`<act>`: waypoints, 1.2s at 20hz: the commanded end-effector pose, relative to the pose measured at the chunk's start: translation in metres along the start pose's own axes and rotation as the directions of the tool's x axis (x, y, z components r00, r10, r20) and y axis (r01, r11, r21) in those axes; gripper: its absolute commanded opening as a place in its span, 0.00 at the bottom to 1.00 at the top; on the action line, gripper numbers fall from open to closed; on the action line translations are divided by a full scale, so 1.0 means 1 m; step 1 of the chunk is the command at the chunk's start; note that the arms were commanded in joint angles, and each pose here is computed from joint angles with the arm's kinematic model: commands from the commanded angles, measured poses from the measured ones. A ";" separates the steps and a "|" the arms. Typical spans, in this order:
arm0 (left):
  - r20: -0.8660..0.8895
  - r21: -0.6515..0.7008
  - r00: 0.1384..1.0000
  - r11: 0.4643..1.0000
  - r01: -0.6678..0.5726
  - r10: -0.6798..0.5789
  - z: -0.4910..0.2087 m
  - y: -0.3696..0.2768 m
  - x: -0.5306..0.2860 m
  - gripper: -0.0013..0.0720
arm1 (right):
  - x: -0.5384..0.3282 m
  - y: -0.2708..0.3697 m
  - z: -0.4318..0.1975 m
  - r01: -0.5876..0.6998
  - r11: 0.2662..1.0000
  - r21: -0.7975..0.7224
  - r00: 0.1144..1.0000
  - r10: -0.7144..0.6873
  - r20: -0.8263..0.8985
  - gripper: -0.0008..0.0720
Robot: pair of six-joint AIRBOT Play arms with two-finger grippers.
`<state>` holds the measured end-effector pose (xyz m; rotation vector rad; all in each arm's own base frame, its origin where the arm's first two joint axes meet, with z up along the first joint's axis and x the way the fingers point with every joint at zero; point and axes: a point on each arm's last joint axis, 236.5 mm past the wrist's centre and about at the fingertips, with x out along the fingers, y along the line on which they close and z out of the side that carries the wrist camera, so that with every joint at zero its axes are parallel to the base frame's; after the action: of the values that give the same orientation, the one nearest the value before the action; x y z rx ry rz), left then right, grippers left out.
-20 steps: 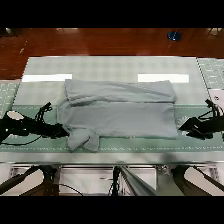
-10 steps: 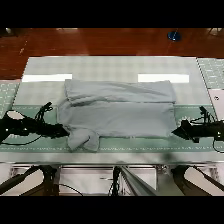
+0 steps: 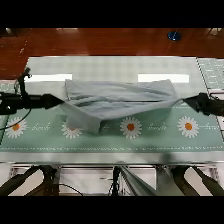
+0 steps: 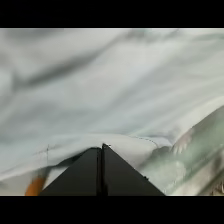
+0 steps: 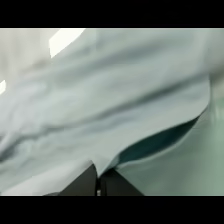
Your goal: Fold the shirts.
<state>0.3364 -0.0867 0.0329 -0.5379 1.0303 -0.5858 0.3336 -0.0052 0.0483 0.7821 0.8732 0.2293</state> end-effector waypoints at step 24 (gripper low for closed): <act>0.052 -0.146 0.998 0.989 -0.037 0.045 0.095 0.102 0.087 0.06 | 0.168 -0.050 0.106 0.225 0.973 -0.052 0.959 -0.212 0.186 0.04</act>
<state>0.4743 -0.0516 -0.0338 -0.6426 1.0057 -0.4571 0.5148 -0.0166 -0.0282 0.6174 0.7356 -0.0012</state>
